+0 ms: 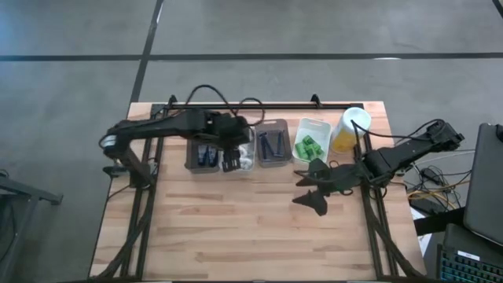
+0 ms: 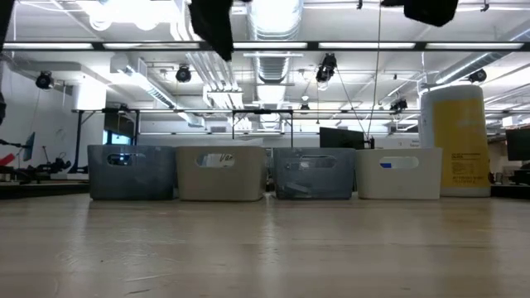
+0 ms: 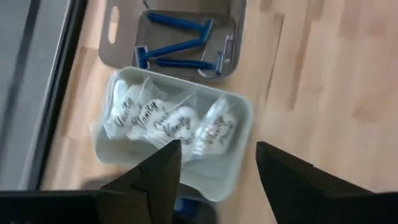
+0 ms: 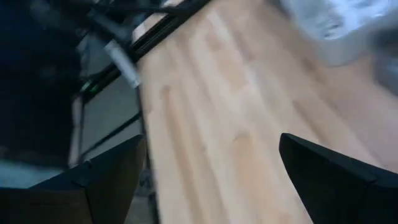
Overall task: Pick & Place Travel size toiletries
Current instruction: Return to Home Position
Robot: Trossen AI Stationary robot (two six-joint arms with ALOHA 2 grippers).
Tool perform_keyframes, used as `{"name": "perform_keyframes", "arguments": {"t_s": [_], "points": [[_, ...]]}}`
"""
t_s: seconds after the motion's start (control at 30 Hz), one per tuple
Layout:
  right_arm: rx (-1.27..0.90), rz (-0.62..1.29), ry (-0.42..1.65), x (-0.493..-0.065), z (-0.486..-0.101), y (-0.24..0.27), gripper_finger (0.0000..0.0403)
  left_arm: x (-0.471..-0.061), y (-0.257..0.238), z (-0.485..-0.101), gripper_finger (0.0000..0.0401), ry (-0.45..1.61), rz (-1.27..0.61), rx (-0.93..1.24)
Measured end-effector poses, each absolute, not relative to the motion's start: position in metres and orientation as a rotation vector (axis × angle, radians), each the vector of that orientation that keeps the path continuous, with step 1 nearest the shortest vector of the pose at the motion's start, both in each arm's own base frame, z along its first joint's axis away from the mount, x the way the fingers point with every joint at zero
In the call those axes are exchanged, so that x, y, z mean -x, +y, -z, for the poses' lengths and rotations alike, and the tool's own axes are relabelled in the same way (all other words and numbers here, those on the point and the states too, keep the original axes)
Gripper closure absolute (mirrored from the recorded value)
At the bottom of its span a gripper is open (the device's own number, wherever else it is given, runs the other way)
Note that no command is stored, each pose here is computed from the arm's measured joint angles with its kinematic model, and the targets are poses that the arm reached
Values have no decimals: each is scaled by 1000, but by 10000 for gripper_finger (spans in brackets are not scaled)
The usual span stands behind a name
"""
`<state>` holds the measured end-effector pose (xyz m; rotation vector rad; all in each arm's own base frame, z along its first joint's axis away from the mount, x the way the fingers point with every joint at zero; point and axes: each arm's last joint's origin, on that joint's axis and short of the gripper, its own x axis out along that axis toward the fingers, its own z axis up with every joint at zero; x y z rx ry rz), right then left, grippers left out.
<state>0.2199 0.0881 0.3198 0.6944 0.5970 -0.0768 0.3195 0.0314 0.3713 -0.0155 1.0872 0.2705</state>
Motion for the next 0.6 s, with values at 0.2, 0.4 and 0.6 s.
{"name": "perform_keyframes", "arguments": {"t_s": [0.2,0.4,0.6], "points": [[-583,-211,523,-223,-334,97,39,-291,4,-401,190,930,-109,198],[-536,-238,508,-209,-325,90,39,-258,-24,-414,190,726,66,283],[-560,-261,359,-176,-303,70,39,-214,-45,-385,191,586,72,372]]}}
